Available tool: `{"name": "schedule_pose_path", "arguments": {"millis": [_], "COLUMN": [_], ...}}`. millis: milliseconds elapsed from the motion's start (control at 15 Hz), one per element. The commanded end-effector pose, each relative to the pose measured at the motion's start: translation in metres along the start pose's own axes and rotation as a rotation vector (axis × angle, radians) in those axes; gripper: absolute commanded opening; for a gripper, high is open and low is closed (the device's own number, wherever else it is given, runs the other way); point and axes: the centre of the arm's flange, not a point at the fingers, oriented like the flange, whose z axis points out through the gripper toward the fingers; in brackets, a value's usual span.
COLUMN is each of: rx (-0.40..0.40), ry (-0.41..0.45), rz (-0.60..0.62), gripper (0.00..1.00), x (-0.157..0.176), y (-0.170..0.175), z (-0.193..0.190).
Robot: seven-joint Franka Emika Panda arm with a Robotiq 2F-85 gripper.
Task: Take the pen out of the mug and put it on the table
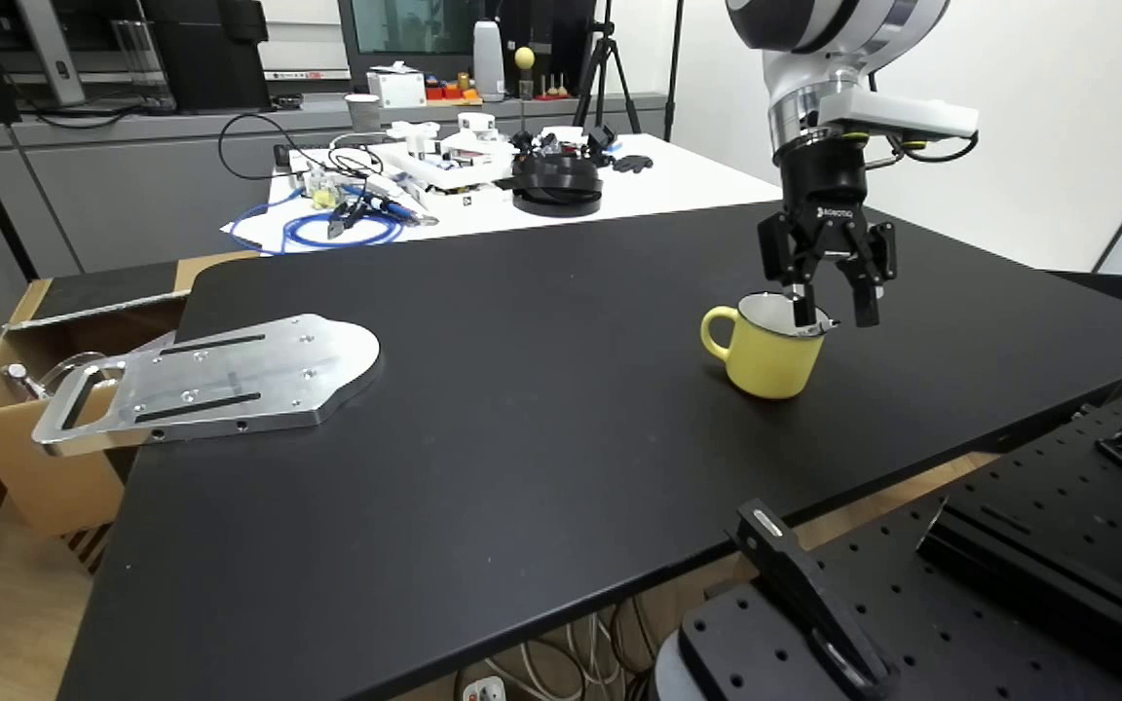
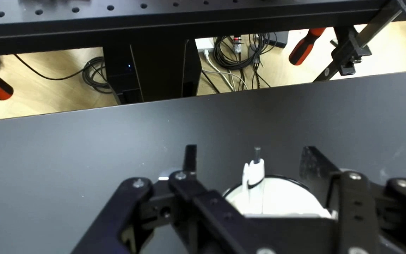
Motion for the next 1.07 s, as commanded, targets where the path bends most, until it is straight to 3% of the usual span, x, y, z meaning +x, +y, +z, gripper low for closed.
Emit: {"name": "schedule_pose_path", "arguments": {"millis": [0,467,1000], "rx": [0.025,0.039,0.057], "ry": [0.016,0.023,-0.018], "rz": [0.016,0.021,0.024], "gripper": [0.45,0.01,0.04], "x": [0.0,0.0,-0.005], "y": [0.002,0.002,-0.006], "z": [0.002,0.0,-0.036]}}
